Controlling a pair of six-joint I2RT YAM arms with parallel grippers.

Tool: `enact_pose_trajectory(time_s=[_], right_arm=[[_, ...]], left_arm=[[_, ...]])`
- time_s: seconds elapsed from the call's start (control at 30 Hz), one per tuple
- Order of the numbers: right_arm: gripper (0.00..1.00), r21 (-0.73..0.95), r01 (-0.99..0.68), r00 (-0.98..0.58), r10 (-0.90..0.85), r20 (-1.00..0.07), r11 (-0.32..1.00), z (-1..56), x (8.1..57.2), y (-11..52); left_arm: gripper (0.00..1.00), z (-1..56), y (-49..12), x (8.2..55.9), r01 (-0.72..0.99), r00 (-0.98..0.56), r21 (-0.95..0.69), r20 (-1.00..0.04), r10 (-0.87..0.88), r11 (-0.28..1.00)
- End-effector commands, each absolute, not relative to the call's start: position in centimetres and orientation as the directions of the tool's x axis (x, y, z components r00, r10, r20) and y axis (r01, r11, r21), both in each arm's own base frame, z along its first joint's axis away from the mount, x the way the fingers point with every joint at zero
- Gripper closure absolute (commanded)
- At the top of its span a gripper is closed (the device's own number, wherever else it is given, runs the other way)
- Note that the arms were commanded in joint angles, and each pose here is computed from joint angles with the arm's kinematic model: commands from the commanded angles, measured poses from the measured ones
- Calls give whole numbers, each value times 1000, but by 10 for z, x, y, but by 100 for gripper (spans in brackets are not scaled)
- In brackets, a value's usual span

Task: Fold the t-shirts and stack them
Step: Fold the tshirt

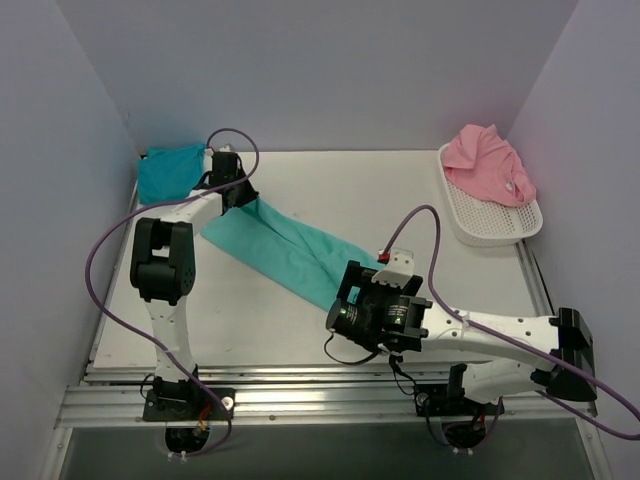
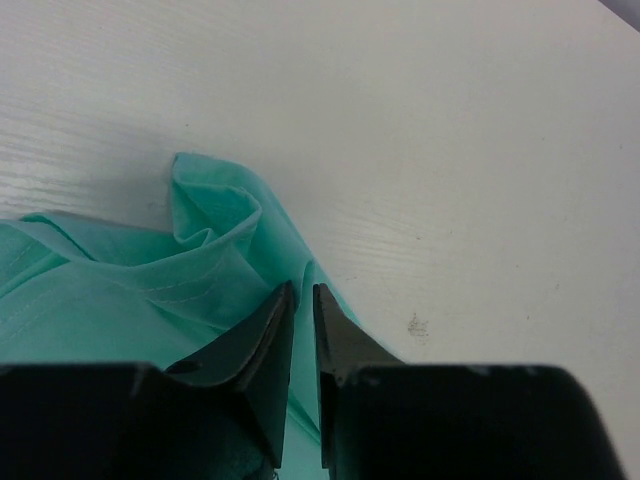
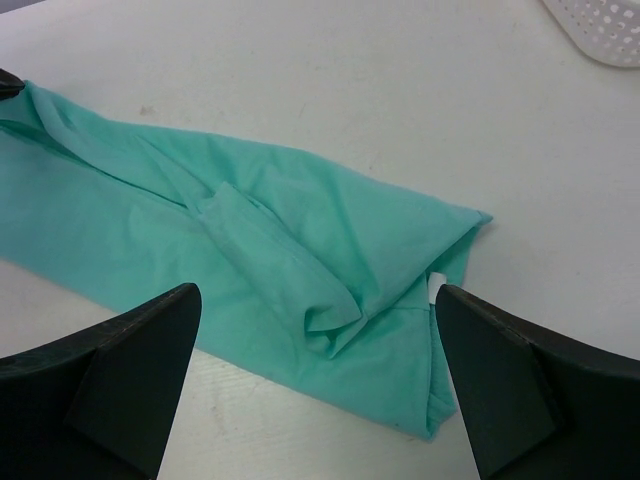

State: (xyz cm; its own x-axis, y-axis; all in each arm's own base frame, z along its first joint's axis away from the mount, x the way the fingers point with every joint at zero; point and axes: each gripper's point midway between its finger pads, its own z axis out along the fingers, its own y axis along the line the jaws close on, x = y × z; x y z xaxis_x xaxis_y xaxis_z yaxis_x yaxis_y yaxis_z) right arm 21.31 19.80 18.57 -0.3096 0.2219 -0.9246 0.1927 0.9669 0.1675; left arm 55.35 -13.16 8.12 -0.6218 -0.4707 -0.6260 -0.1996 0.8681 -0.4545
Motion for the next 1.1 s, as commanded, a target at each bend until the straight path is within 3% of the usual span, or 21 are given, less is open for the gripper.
enact_pose_trajectory(time_s=[0.0, 0.03, 0.17, 0.23, 0.27, 0.37, 0.67, 1.07], right_arm=[[0, 164, 227, -244, 219, -945, 960, 196, 215, 176], [0, 165, 228, -243, 220, -945, 960, 197, 215, 175], [0, 168, 231, -244, 224, -944, 958, 196, 214, 174], [0, 168, 231, -246, 224, -943, 958, 195, 214, 174], [0, 166, 231, -246, 223, -943, 959, 195, 214, 174], [0, 167, 233, -246, 225, -943, 958, 194, 214, 174], [0, 177, 240, -235, 234, -944, 955, 196, 214, 169], [0, 185, 249, -209, 239, -948, 951, 200, 214, 160]], left_arm=[[80, 89, -133, 559, -178, -613, -445, -647, -453, 878], [84, 88, -132, 559, -178, -614, -443, -648, -451, 879], [84, 90, -130, 556, -179, -619, -436, -647, -446, 882], [64, 95, -130, 556, -176, -618, -435, -649, -443, 883], [38, 96, -130, 555, -177, -619, -435, -649, -443, 883], [17, 95, -129, 550, -192, -651, -413, -625, -430, 890], [15, 93, -118, 565, -242, -662, -343, -626, -413, 908], [20, 72, -119, 563, -257, -690, -322, -599, -407, 911]])
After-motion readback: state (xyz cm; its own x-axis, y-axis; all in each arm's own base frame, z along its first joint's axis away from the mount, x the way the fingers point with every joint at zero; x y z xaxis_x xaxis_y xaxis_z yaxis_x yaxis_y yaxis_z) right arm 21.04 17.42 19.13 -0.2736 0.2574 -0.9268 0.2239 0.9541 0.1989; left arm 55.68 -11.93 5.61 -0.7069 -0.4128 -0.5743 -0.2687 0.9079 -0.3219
